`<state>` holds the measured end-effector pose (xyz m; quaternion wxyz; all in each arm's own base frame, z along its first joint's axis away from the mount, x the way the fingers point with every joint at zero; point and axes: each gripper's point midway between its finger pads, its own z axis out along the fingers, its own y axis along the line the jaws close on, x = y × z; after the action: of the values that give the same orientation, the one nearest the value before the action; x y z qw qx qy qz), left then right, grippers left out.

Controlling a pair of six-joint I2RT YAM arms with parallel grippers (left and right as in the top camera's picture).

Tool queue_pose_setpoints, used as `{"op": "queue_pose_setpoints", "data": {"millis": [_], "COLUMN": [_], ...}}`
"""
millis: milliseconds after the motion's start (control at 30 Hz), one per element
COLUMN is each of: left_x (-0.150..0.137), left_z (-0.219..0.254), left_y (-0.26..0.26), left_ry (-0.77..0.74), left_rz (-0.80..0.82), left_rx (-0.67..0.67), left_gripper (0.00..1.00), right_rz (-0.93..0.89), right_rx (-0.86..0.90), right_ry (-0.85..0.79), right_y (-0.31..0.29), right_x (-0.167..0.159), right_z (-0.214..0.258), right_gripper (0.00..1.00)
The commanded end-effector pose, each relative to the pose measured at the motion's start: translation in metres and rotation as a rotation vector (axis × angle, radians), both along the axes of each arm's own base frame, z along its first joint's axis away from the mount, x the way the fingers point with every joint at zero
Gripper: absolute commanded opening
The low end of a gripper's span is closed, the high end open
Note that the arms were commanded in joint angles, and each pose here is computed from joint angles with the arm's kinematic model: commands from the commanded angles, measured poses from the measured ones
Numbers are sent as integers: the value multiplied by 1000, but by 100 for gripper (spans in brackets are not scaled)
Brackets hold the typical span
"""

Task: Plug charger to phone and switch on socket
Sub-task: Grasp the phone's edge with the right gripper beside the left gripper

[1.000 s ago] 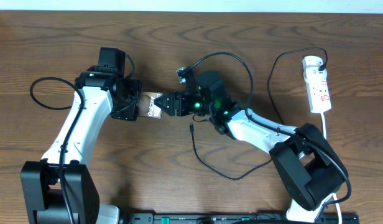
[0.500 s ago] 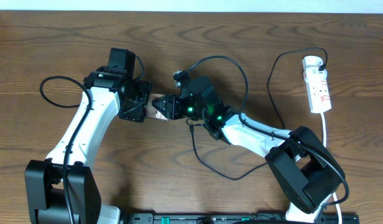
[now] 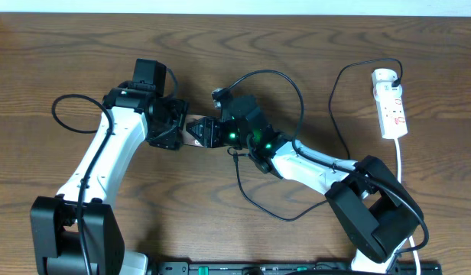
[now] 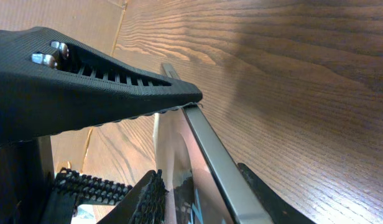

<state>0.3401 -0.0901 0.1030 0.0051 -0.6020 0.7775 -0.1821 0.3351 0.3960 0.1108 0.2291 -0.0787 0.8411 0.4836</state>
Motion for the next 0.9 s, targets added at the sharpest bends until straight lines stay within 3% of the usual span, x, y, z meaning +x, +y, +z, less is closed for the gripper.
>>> {"op": "queue_pose_setpoints", "data": {"millis": [0,500,700,867], "left_x": [6,5,5,5], "left_z": [14,15,15,15], "left_y": [-14,-15,-15,-15], "left_ry": [-25,-24,-24,-25], "left_rz": [-13,-15,-15,-15], "left_rx": [-73,-79,-79,-79], "left_gripper": [29,29,29,29], "right_rz": [28,22,8,-8], "right_rx": [6,4,-1,-2], "right_ry": [9,10,5,4], "right_y": [10,10,9,4], "right_x": [-9,-9,-6,-1], "right_z": [0,0,-1,-1], "right_gripper": [35,17,2,1]}}
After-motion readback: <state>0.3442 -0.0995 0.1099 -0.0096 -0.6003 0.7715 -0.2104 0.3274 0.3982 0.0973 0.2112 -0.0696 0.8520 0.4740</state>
